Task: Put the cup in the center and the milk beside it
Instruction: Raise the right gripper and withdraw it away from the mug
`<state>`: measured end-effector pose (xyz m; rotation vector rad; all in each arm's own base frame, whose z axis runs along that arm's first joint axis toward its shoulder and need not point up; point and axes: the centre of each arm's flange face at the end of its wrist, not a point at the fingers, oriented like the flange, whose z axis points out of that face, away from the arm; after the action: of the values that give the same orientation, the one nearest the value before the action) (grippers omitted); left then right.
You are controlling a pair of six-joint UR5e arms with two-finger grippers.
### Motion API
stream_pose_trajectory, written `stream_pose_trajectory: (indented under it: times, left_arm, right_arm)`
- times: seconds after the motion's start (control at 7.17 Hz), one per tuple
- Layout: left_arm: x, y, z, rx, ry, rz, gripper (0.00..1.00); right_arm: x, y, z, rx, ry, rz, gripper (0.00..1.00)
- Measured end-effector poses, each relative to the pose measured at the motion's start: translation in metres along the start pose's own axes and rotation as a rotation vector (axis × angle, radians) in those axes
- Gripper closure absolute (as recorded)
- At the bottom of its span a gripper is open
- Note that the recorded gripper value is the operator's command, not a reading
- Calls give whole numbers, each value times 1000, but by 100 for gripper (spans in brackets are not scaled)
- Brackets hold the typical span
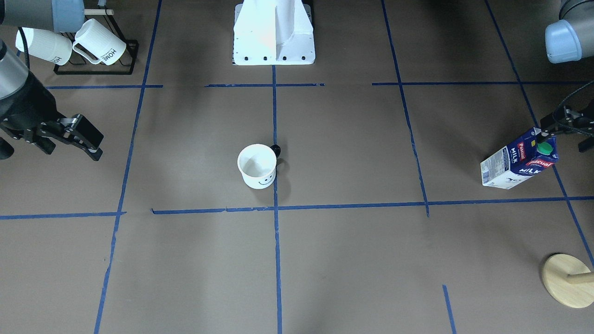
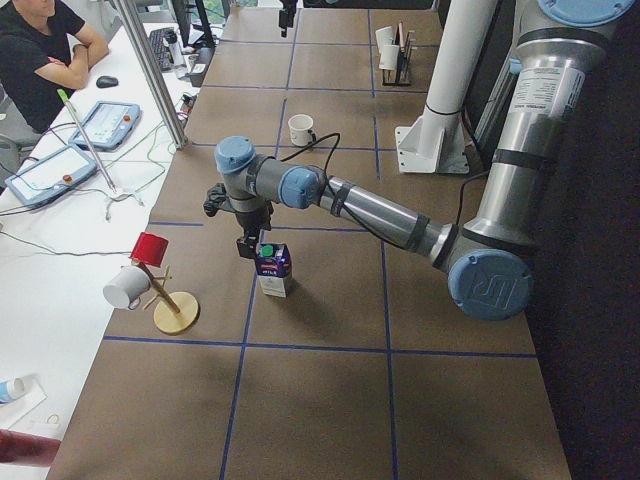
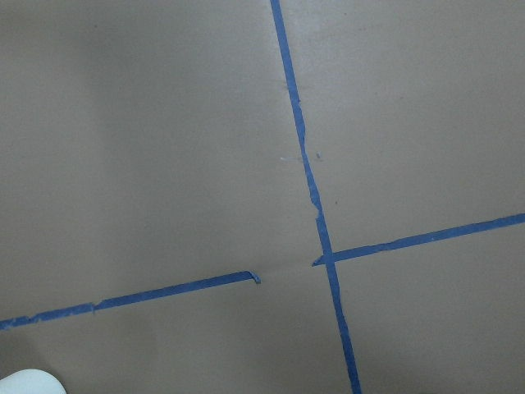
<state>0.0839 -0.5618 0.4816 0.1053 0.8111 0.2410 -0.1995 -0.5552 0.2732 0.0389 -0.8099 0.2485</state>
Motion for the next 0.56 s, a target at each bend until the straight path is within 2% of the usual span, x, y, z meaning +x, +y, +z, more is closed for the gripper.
stream_pose_trajectory:
  times: [0.56]
  left_arm:
    - [-5,-4,8,13,9,-45,0]
  right_arm:
    - [25,-10,-24,9,29,-16,0]
